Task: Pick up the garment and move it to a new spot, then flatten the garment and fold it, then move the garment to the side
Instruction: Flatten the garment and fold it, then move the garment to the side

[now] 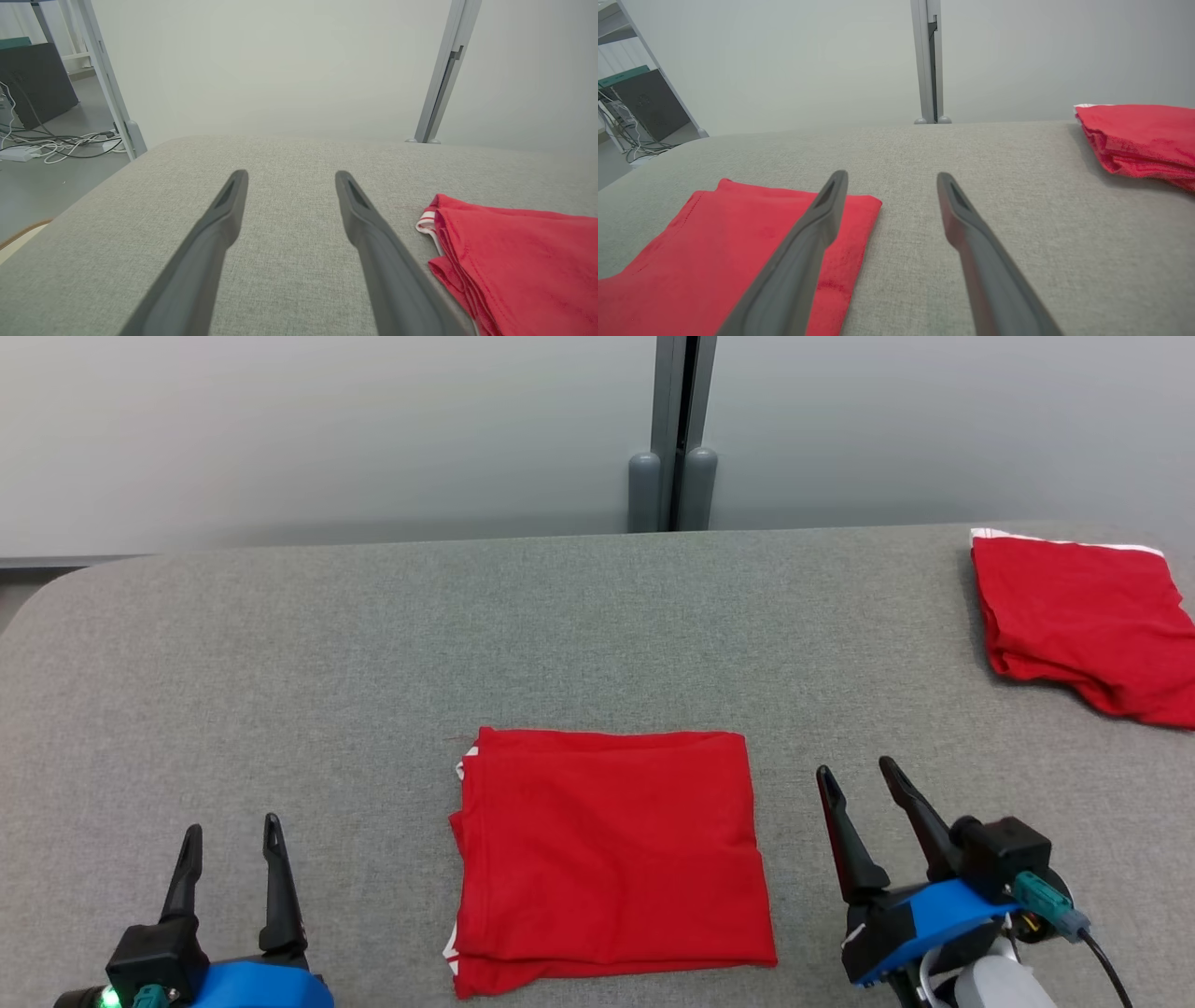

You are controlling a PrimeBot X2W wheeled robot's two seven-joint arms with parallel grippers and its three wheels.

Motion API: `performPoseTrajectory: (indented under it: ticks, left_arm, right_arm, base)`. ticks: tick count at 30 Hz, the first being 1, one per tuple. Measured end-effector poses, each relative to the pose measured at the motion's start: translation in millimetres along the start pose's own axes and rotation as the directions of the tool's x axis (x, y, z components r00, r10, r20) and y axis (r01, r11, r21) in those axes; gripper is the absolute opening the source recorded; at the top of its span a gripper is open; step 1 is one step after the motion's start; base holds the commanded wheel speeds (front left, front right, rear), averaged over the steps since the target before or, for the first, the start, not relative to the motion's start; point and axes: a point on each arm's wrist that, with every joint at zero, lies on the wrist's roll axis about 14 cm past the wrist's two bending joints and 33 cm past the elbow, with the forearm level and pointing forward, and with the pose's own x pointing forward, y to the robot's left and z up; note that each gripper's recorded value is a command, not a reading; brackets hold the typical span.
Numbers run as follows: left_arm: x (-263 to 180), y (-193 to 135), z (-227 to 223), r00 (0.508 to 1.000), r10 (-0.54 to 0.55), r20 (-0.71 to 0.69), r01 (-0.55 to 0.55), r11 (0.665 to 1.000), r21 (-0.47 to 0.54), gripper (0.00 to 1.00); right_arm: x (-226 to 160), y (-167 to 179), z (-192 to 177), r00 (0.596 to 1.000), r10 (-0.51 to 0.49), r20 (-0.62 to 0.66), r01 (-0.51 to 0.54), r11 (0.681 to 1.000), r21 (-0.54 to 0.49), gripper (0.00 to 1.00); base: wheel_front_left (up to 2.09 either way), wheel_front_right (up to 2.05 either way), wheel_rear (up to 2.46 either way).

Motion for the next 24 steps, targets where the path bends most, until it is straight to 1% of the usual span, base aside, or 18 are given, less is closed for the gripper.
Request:
performPoseTrajectory:
  ticks: [6, 12, 24]
  left_arm:
    - [-6.9, -4.0, 0.6, 1.000, -0.021, 0.001, 0.021, 1.000, 0.015, 1.00]
    - [-19.8, -7.2, 0.4, 0.999, -0.040, 0.002, 0.040, 0.999, 0.027, 1.00]
    - [-32.8, -3.8, 2.2, 0.999, -0.038, 0.012, 0.037, 0.999, 0.028, 1.00]
  right_arm:
    - [-26.8, -17.6, -2.7, 0.998, -0.068, -0.001, 0.068, 0.998, -0.010, 1.00]
    - [-47.8, -22.1, -4.7, 0.996, -0.093, -0.001, 0.093, 0.995, -0.026, 1.00]
    - [-56.9, -23.6, 0.4, 0.994, -0.104, 0.021, 0.104, 0.994, -0.021, 1.00]
  base:
    - [0.00, 0.00, 0.00]
    - [0.00, 0.00, 0.00]
    - [0.00, 0.00, 0.00]
